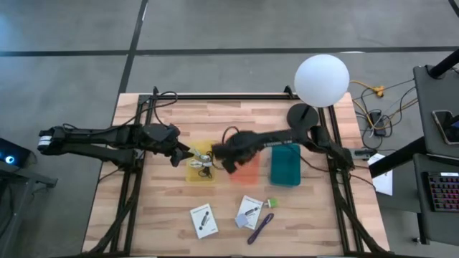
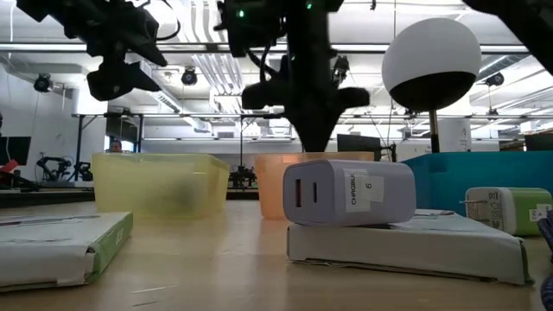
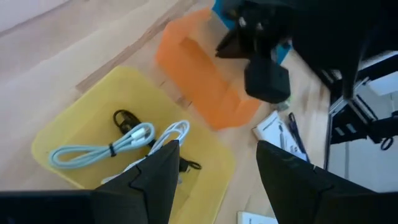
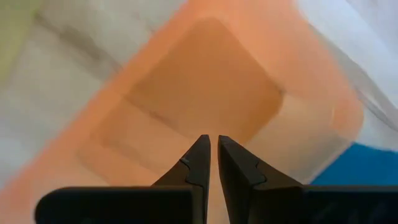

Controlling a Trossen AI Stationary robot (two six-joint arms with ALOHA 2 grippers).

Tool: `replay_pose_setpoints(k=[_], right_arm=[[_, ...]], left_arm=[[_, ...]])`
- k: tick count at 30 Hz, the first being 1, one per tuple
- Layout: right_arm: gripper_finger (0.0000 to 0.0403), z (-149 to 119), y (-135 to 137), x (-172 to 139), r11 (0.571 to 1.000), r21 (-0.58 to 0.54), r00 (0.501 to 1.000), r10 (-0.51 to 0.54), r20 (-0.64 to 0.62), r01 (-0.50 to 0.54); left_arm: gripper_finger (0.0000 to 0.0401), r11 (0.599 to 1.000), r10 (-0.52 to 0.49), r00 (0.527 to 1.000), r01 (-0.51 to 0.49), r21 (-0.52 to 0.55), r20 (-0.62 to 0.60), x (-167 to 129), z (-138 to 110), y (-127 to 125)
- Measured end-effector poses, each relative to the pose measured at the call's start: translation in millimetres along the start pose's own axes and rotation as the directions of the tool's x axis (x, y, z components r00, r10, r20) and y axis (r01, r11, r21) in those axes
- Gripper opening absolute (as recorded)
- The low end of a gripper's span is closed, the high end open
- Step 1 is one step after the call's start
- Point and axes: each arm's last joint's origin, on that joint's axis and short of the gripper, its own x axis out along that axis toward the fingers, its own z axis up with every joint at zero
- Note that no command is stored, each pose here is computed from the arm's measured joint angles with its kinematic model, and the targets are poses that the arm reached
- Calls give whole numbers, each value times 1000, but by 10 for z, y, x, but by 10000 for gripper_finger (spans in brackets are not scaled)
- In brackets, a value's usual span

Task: Pick and place items into bin
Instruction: Adjust the orange bin

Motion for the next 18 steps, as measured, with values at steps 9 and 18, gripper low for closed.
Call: replay_pose_setpoints(k=[9, 18], right_arm=[[22, 420, -148, 58, 993, 22, 992, 118, 44, -119], [22, 586, -165, 133, 988, -39, 982, 152, 109, -148]], left_arm=[[198, 1000, -5, 1000, 5, -1, 5, -8, 1, 0], [198, 1000, -18, 1000, 18, 0, 19, -18, 12, -11]])
